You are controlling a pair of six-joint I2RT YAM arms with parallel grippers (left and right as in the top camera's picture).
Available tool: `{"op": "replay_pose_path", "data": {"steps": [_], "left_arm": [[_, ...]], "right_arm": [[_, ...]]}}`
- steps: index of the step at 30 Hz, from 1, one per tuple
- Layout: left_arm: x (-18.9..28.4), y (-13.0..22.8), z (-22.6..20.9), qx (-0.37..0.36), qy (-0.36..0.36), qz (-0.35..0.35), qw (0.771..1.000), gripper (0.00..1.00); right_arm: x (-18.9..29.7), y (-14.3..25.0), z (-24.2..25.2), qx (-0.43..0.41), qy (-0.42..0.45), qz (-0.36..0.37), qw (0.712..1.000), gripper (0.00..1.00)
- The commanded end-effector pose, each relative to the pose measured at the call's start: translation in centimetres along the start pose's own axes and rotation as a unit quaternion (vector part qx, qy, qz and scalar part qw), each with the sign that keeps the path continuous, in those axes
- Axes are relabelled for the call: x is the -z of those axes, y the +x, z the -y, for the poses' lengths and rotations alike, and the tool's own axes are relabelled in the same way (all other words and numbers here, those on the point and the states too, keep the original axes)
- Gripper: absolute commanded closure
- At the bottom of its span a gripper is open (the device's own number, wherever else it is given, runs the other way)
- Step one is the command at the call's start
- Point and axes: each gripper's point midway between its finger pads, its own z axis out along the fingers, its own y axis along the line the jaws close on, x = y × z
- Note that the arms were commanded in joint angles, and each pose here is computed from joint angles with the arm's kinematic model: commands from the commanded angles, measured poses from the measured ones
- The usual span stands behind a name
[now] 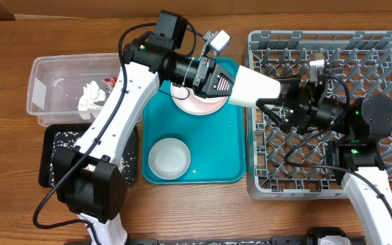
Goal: Sort waste into correct bins and load items into the dishwasher
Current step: 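Close the right gripper on the cream cup held by the left gripper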
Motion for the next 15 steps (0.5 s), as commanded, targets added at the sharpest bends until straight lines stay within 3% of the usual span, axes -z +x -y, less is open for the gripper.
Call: {"op": "replay_pose_path", "data": {"steps": [1, 6, 15], "left_arm": [[-0.3, 0.0, 0.4, -0.023, -0.011, -0.002, 1.000, 0.96], [-0.4, 0.0, 0.0, -0.021, -0.022, -0.001, 1.000, 0.96], [-0.4, -0.1, -0.7, -0.018, -0.042, 0.004, 0.999, 0.95]], "right_arm": [[-0.1, -0.7, -0.3, 0.010, 0.000, 0.005, 1.000, 0.30], [-0.1, -0.8, -0.2, 0.010, 0.002, 0.007, 1.000, 0.36], [-0.1, -0.6, 0.1, 0.000, 0.005, 0.005, 1.000, 0.37]]}}
